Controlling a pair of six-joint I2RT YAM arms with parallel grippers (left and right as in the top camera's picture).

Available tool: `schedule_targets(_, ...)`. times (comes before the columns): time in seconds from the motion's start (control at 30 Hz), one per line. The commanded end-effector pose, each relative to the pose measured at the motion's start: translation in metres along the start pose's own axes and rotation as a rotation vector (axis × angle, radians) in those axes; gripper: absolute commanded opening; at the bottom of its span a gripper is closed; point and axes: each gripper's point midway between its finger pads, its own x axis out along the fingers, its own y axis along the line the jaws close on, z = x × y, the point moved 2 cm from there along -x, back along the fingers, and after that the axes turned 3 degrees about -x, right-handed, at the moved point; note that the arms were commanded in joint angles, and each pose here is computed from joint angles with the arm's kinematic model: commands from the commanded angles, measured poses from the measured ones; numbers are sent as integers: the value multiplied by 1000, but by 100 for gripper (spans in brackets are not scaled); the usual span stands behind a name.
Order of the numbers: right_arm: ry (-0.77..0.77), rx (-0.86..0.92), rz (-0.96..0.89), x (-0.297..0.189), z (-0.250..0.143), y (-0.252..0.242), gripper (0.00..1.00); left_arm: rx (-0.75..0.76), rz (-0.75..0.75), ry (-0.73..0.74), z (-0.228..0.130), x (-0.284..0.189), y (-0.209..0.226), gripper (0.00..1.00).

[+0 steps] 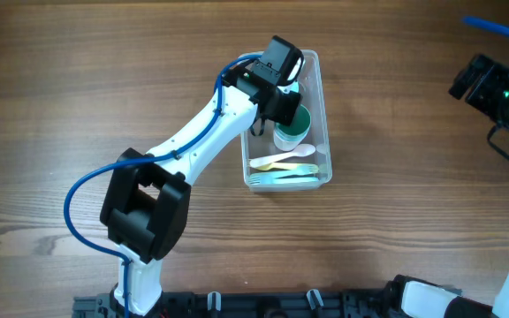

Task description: Pack container

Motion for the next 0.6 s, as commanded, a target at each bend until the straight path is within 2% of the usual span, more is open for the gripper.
schedule_targets(0.0, 15, 20, 0, 4, -3, 0, 100, 13, 21, -85, 18, -30, -2, 53)
schedule_targets(0.1, 15, 20, 0, 4, -3, 0, 100, 13, 50, -143, 27, -61, 0, 57)
schedule_targets(0.2, 16, 20, 0, 4, -3, 0, 100, 5, 141, -183, 25, -102, 13, 63)
schedule_targets(0.27, 16, 20, 0, 4, -3, 0, 100, -31, 208, -185, 16, -133, 28, 70)
schedule_targets(0.3, 15, 20, 0, 4, -3, 0, 100, -67, 239, -179, 8, -149, 38, 78)
schedule_targets(0.33, 15, 20, 0, 4, -3, 0, 100, -112, 254, -169, -1, -168, 49, 100)
schedule_targets(0.43, 15, 20, 0, 4, -3, 0, 100, -253, 282, -167, -26, -213, 72, 100)
schedule_targets(0.57, 16, 20, 0, 4, -3, 0, 100, -271, 267, -190, -49, -255, 74, 100)
